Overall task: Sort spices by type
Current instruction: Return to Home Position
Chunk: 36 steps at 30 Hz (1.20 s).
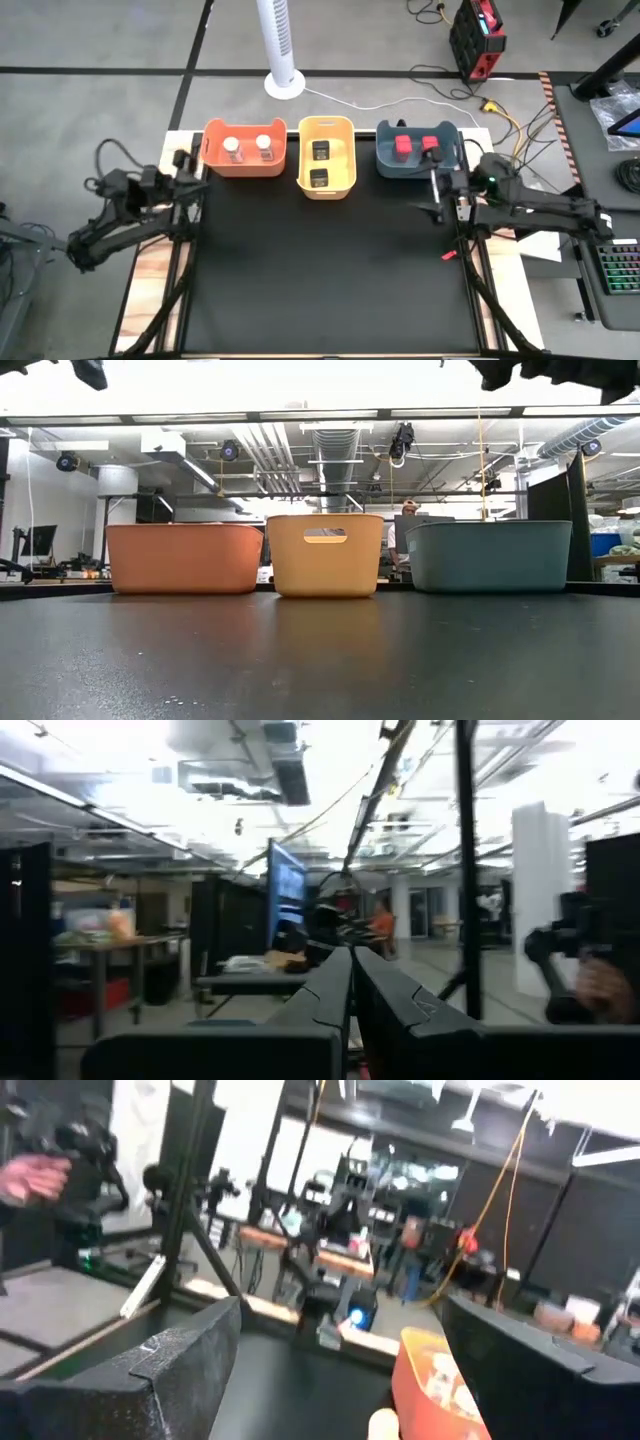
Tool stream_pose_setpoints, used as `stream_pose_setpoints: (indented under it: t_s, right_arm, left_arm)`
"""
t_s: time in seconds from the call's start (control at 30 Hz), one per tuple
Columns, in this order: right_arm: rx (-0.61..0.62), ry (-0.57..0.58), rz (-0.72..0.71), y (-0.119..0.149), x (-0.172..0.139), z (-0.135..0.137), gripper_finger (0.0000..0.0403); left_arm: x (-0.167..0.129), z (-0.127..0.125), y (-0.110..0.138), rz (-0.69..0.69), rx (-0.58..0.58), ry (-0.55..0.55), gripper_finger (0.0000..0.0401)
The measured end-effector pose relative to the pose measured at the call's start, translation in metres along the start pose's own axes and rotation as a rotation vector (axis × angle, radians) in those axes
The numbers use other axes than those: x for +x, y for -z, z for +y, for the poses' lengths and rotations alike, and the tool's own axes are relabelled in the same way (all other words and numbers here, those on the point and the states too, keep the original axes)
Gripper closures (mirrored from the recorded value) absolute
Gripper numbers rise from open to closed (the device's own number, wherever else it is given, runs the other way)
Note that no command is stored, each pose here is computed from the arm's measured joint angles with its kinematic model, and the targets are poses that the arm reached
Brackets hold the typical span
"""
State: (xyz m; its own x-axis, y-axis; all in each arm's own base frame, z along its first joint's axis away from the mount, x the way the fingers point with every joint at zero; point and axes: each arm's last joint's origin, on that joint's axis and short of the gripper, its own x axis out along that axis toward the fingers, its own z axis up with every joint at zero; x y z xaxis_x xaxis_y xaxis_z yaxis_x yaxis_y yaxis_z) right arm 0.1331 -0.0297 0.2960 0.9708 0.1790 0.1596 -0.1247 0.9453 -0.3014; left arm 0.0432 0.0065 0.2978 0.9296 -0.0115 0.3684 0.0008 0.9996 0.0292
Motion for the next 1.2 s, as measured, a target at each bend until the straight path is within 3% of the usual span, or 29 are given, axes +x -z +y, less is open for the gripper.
stream_pose_setpoints:
  t_s: [0.13,0.3,0.4,0.63,0.73,0.83,0.93,1.2]
  right_arm:
    - [-0.009,0.018,-0.1,-0.012,-0.023,0.01,0.007]
    - [-0.002,0.026,-0.141,-0.006,-0.036,0.019,0.0077]
    - [0.008,0.027,-0.156,0.003,-0.044,0.025,0.0078]
    - [0.053,0.025,-0.139,0.044,-0.054,0.04,0.0065]
    - [0.086,0.044,-0.125,0.062,-0.056,0.045,0.0061]
    - [0.106,0.039,-0.102,0.084,-0.056,0.049,0.0061]
    - [0.121,0.058,-0.028,0.09,-0.054,0.049,0.0065]
    - [0.063,0.064,-0.028,0.09,-0.053,0.049,0.0076]
  left_arm:
    - [0.002,0.0,0.007,0.042,-0.064,0.046,0.0401]
    - [0.006,0.004,0.02,0.037,-0.052,0.029,0.0401]
    - [0.005,0.005,0.032,-0.037,-0.031,0.037,0.0401]
    - [0.004,0.012,0.094,-0.089,-0.082,0.051,0.0401]
    - [0.005,0.013,0.098,0.005,-0.111,0.032,0.0401]
    - [0.005,0.013,0.101,0.018,-0.069,0.056,0.0401]
    - [0.004,0.013,0.109,0.057,-0.004,0.076,0.0401]
    - [0.003,0.015,0.125,0.216,0.098,0.07,0.0401]
